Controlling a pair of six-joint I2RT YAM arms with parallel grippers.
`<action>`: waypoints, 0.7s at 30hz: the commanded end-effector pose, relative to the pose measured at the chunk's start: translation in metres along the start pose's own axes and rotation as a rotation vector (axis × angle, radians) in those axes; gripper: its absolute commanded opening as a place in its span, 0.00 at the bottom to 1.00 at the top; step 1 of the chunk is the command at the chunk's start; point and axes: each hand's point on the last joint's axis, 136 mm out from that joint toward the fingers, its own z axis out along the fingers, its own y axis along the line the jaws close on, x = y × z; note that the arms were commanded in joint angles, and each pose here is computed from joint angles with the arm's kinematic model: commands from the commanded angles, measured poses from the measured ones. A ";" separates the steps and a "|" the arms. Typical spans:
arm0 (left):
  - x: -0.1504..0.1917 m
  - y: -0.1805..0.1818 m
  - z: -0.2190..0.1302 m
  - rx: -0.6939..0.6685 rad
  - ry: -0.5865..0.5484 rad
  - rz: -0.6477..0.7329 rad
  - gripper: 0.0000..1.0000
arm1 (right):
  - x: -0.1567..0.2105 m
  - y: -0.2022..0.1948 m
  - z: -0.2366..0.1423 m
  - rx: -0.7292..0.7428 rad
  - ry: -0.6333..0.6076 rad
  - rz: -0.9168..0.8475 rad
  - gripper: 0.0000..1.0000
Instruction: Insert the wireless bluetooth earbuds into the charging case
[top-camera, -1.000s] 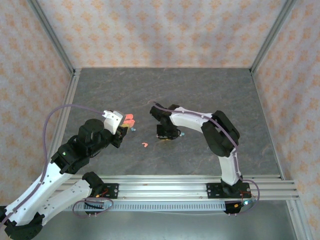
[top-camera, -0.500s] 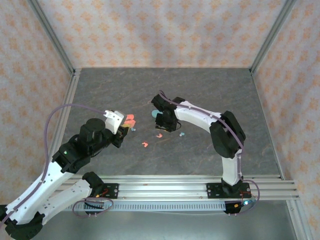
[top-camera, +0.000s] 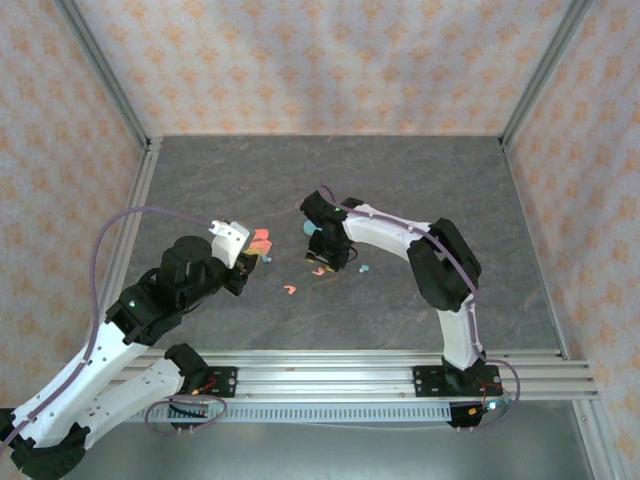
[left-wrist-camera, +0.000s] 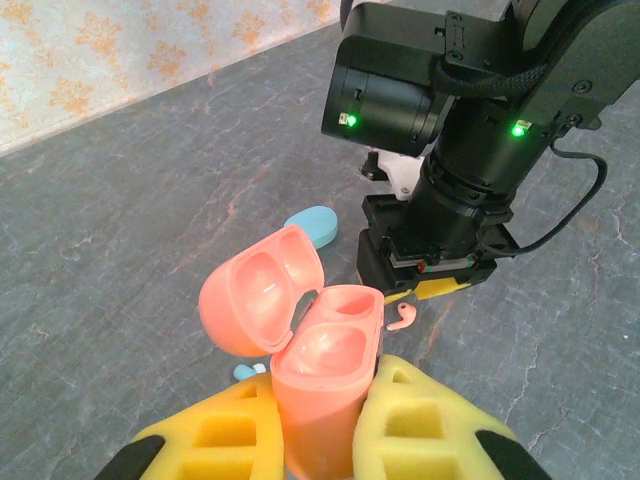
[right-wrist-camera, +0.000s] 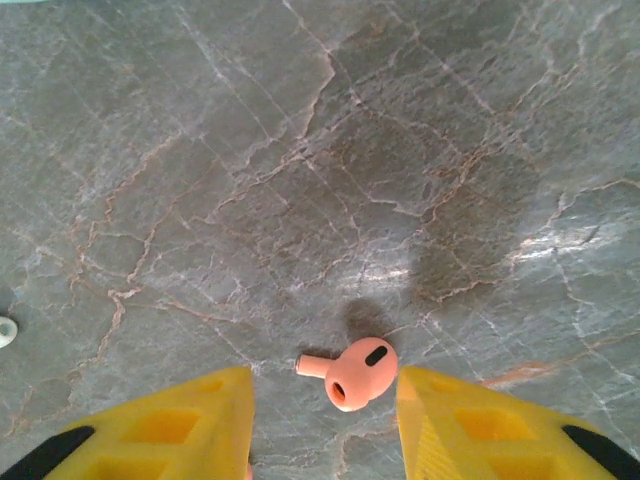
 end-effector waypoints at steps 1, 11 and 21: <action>0.000 0.000 -0.001 0.003 -0.009 0.025 0.00 | 0.002 -0.008 0.012 0.022 0.011 0.059 0.41; 0.005 0.000 -0.003 0.008 0.010 0.060 0.00 | 0.006 -0.015 0.022 0.046 0.018 0.096 0.39; 0.007 -0.002 -0.005 0.017 0.022 0.084 0.00 | 0.005 -0.015 0.024 0.043 0.013 0.099 0.32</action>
